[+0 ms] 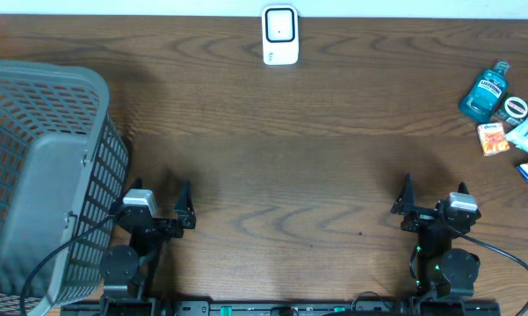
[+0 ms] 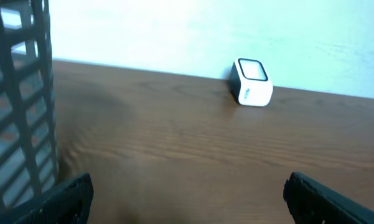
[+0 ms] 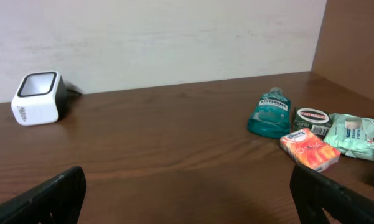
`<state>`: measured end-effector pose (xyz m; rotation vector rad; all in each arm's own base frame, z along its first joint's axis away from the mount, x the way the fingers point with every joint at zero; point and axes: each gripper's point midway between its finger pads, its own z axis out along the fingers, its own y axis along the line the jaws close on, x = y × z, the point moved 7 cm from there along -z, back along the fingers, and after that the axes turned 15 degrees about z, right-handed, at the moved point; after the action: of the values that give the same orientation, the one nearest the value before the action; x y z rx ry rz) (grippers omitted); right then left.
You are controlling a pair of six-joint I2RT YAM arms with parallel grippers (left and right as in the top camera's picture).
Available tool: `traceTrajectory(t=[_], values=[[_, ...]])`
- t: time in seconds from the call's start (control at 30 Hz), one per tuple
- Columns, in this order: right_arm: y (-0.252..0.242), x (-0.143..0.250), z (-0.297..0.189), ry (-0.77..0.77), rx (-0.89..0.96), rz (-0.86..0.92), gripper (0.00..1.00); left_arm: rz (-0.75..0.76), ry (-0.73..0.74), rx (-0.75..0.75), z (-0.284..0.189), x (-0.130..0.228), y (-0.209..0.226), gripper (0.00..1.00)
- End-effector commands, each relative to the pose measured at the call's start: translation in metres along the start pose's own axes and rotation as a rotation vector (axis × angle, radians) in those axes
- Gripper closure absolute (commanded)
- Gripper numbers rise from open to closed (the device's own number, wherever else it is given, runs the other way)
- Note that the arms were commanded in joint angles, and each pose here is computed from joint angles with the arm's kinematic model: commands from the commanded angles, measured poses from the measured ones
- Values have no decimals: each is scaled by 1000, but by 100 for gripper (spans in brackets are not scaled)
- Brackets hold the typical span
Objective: Scan the item barcode
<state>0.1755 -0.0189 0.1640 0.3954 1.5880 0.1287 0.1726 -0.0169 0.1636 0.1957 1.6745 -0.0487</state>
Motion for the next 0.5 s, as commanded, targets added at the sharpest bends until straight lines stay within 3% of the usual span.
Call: traceTrajectory(t=[0.0, 0.47], values=[[0, 0, 0, 0, -2, -12, 1, 98, 30, -15, 3, 14, 1, 2], [0, 0, 0, 0, -2, -12, 1, 112, 46, -84, 2, 16, 8, 2]])
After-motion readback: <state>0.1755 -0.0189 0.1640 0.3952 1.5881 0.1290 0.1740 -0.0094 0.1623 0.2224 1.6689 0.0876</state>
